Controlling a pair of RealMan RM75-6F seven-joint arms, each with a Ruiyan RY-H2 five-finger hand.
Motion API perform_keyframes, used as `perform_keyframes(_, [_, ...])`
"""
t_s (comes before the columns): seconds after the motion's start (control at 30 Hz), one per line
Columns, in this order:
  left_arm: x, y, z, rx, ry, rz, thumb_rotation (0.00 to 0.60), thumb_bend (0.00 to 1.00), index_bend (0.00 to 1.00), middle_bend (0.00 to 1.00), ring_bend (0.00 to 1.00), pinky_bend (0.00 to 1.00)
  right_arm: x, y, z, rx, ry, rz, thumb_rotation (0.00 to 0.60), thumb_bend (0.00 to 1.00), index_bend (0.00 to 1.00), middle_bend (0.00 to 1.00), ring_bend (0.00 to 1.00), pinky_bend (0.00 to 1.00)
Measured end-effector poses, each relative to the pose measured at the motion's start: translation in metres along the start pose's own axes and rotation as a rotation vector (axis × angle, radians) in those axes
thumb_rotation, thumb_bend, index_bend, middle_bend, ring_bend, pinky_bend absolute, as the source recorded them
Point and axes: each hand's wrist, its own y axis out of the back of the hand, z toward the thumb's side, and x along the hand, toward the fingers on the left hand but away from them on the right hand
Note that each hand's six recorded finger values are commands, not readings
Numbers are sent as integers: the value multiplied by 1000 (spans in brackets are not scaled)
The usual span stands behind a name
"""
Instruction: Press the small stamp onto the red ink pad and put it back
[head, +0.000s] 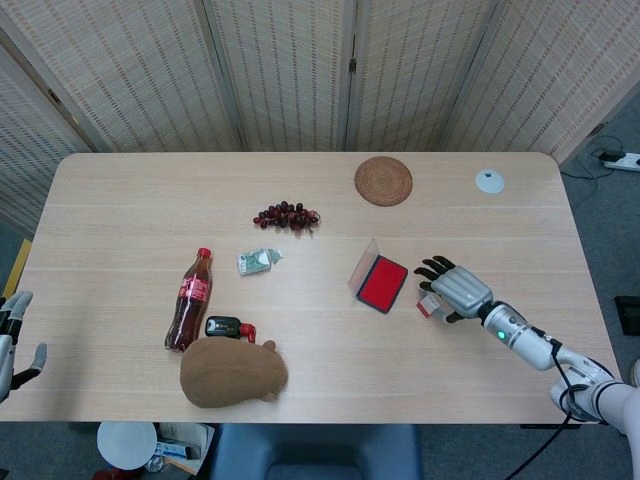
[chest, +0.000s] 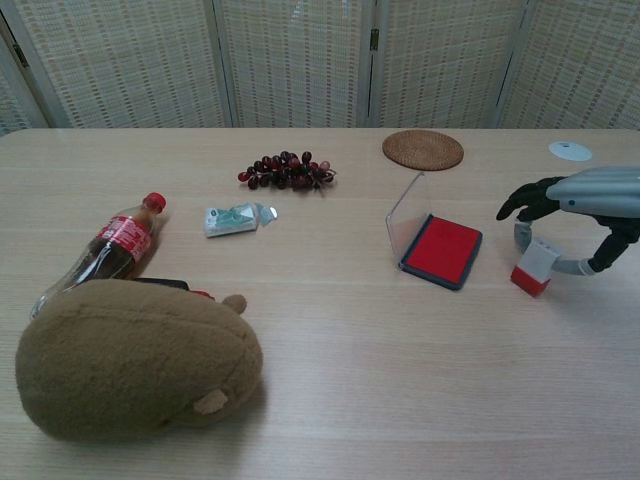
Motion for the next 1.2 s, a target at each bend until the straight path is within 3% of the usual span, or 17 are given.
perform_keyframes(0.37, [-3, 2, 0, -4, -2, 7, 600, 428, 0, 0, 0, 0, -2, -7, 2, -1, 3, 18, 600, 367, 562, 117, 0, 0])
perform_keyframes(0.63, [-1, 1, -1, -8, 1, 1, 600, 427, 0, 0, 0, 0, 5, 1, -1, -17, 15, 12, 600, 279, 254, 87, 0, 0])
perform_keyframes(1.0, [0, 0, -2, -8, 2, 1, 600, 427, 0, 0, 0, 0, 10, 4, -6, -38, 7, 15, 600, 258, 101, 77, 0, 0])
perform_keyframes(1.2, [0, 1, -3, -11, 3, 5, 600, 427, 0, 0, 0, 0, 19, 20, -7, -65, 15, -38, 600, 244, 77, 65, 0, 0])
